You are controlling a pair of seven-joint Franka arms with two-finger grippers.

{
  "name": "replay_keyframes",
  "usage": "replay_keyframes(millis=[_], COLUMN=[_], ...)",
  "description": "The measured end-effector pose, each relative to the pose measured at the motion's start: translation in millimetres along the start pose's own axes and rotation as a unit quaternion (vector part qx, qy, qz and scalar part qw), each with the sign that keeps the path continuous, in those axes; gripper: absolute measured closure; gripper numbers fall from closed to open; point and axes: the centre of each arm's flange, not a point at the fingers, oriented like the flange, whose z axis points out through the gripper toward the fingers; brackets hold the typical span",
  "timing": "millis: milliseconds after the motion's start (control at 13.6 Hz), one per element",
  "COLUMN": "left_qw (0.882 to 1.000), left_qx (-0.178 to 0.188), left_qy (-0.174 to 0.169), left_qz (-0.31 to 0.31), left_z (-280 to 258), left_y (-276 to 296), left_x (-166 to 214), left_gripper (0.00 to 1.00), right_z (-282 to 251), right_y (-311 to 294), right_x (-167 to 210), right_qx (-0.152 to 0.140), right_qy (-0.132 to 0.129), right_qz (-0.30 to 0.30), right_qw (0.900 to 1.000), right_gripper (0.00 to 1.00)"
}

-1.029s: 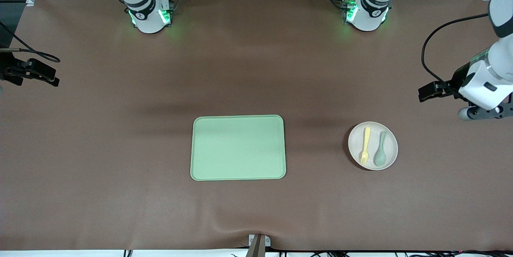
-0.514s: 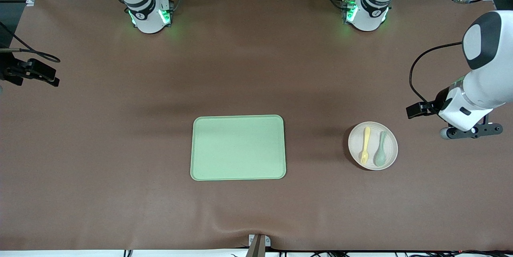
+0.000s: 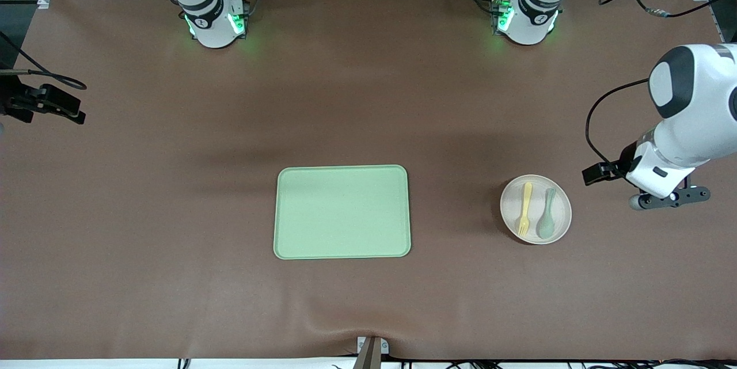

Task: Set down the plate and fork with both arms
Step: 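Move the left gripper toward the rim of the white plate, then lower the left gripper and pinch the white plate's rim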

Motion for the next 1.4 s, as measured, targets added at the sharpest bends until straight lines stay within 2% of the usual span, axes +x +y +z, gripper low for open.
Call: replay_keyframes(millis=[588,955,1396], left_qw=[1.000,1.000,1.000], left_qx=[0.000,0.000,0.001], left_qy=[-0.006,-0.010,-0.022], left_qz=[-0.018,-0.018,-0.017], left_z=[80.3,121.0,139.9], left_y=[-22.2,-22.1,-20.7], left_x=[17.8,23.6,22.9], left_gripper=[0.00,0.00,0.00], right_z=[0.3,3.6,8.8], right_y=[6.7,27.4,22.1], right_x=[-0.1,-1.7,2.0], right_qx=[0.000,0.000,0.001], right_qy=[0.000,-0.010,-0.013], right_qz=[0.006,0.021,0.016], right_qw=[1.000,1.000,1.000], right_gripper=[0.00,0.00,0.00])
